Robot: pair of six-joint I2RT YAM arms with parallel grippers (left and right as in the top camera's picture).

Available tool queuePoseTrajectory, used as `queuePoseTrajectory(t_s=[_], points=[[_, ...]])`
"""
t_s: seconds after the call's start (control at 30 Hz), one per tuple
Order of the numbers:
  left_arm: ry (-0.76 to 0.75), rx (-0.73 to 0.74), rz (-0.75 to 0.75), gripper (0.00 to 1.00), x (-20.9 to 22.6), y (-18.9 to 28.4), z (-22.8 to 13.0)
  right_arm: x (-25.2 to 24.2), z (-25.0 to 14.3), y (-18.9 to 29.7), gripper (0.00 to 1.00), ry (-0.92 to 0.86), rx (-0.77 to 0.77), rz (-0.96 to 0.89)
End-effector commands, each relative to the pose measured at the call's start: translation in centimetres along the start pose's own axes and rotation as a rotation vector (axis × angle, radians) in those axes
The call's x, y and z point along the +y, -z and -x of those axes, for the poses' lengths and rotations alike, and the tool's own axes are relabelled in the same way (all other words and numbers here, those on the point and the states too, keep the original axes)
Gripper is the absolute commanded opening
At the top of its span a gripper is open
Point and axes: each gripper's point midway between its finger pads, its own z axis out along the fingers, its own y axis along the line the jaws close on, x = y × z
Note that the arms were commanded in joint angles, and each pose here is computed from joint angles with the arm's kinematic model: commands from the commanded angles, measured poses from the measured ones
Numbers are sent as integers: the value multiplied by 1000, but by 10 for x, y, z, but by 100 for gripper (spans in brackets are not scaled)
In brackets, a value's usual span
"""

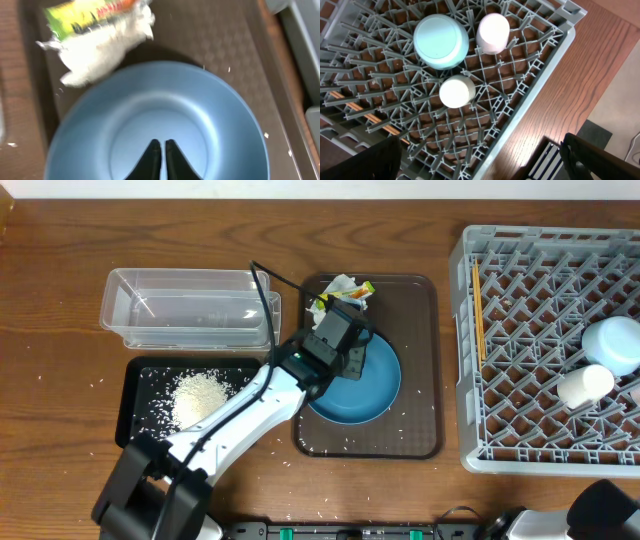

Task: Sort waste into correct bins and load items into the dishwasher rack
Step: 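Release the bowl and raise the left gripper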

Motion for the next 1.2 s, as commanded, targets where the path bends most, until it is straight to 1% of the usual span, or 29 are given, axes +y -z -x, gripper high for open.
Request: queuePoseTrajectory(t_s=[0.0,0.13,0.23,0.3,0.53,0.7,0.9,1.0,1.07,1.17], points=[[8,53,-44,6,-16,-9,-11,-2,0,-1,99,-21,2,-4],[-23,139,-45,6,-25,-23,-38,-2,0,-1,99,-21,2,-4],[24,204,-49,6,-33,-33,-57,-2,0,-1,99,-21,2,-4],[26,247,-88,7,-42,-37,-69,-2,0,-1,99,-21,2,-4],[14,370,-269,6,-81,-25,-95,-2,0,-1,99,-21,2,-4],[-27,441,-273,6,-93,-16,-119,-2,0,-1,99,-21,2,-4],[-95,482,-295,6,-112,-8,-141,-2,0,-1,99,-21,2,-4],[-217,499,-414,6,-135,4,-153,-2,0,-1,99,-21,2,-4],[-276,477,-434,6,-140,9,-152,-2,0,-1,99,-21,2,-4],[-286,407,-392,6,-134,12,-135,-2,0,-1,99,-21,2,-4]])
